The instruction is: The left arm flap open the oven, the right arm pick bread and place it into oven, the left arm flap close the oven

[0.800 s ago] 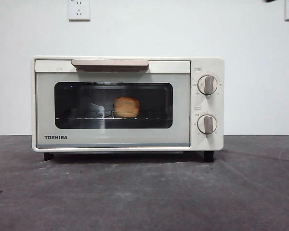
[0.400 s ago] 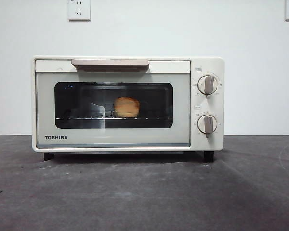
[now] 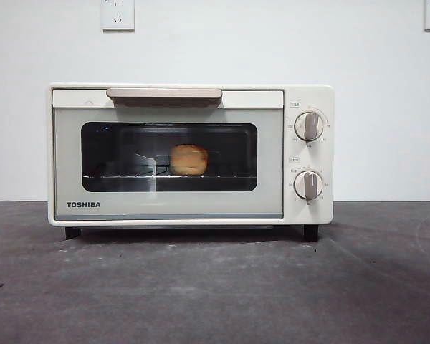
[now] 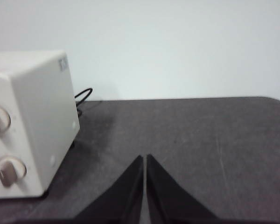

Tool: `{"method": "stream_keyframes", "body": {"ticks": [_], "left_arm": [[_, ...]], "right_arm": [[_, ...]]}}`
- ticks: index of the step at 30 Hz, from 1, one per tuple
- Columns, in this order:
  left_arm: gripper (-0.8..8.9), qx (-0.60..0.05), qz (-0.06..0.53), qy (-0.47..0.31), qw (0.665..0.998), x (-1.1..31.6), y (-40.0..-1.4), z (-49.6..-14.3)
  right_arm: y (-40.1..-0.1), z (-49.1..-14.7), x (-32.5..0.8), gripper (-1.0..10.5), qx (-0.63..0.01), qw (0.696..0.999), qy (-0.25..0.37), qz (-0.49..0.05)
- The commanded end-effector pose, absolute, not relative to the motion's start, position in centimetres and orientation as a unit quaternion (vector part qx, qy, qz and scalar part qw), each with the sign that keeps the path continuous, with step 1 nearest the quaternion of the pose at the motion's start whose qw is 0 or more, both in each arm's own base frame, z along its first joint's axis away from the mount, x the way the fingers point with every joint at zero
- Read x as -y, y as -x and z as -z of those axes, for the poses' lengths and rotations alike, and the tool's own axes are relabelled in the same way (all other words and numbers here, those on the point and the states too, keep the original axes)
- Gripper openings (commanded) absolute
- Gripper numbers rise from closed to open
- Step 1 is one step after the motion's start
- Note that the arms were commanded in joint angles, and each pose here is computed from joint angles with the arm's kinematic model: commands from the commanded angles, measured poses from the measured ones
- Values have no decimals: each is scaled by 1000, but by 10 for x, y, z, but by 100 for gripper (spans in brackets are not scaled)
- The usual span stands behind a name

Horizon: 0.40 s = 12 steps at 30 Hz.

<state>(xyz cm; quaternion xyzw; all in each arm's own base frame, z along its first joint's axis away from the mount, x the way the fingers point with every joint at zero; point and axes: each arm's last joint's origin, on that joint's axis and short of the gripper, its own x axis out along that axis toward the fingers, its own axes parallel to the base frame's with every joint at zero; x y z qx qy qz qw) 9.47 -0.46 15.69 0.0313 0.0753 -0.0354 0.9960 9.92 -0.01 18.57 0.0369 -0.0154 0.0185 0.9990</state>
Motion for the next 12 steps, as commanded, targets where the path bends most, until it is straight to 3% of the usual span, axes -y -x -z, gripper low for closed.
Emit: {"method": "stream_keyframes", "body": {"ticks": [1, 12], "left_arm": [[16, -87, 35, -30, 995, 5, -95, -150], [16, -87, 35, -30, 995, 4, -95, -150]], "right_arm": [[-99, -175, 0, 6, 17, 999, -36, -17], [-97, -156, 1, 6, -53, 998, -41, -11]]}}
